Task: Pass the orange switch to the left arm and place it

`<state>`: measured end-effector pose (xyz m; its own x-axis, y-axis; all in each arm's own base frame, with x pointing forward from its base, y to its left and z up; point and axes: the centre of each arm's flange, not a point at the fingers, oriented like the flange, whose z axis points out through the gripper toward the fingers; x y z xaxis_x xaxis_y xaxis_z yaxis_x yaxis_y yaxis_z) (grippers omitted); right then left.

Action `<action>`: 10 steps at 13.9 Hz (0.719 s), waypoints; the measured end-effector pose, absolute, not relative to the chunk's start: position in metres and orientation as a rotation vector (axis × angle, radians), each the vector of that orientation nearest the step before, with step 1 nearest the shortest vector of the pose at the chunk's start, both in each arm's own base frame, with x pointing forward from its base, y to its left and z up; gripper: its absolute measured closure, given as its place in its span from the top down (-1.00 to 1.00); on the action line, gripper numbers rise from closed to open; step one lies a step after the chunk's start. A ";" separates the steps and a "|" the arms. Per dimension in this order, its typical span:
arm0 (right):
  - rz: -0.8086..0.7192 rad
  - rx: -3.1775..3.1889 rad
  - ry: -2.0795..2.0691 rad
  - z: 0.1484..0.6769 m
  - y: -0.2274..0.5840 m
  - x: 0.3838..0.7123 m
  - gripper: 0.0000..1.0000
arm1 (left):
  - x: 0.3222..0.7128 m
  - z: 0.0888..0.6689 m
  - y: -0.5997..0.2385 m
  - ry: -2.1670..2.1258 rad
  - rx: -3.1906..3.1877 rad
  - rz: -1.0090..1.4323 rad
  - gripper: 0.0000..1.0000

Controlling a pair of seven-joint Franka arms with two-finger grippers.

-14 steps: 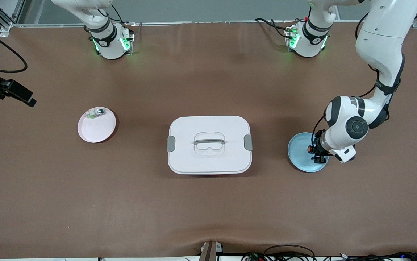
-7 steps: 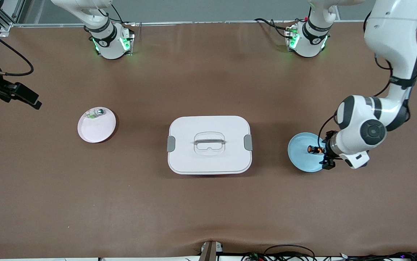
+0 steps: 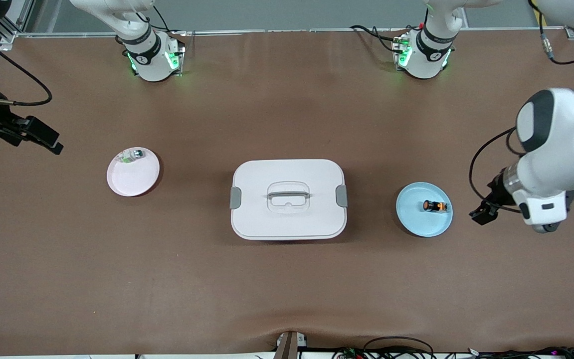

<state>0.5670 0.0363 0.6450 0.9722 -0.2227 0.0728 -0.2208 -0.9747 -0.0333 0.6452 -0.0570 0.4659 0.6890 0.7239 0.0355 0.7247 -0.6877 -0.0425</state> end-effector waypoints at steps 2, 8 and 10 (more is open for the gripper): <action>-0.127 -3.093 0.347 0.648 0.036 0.567 1.00 | 0.646 0.496 -0.056 -1.033 -2.921 -0.063 1.00; -0.092 -3.128 -0.052 0.648 0.020 0.564 1.00 | 0.650 0.538 -0.041 -0.241 -3.085 -0.152 1.00; -0.086 -3.129 -0.080 0.648 0.015 0.564 1.00 | 0.650 0.550 -0.018 -0.039 -3.083 -0.174 1.00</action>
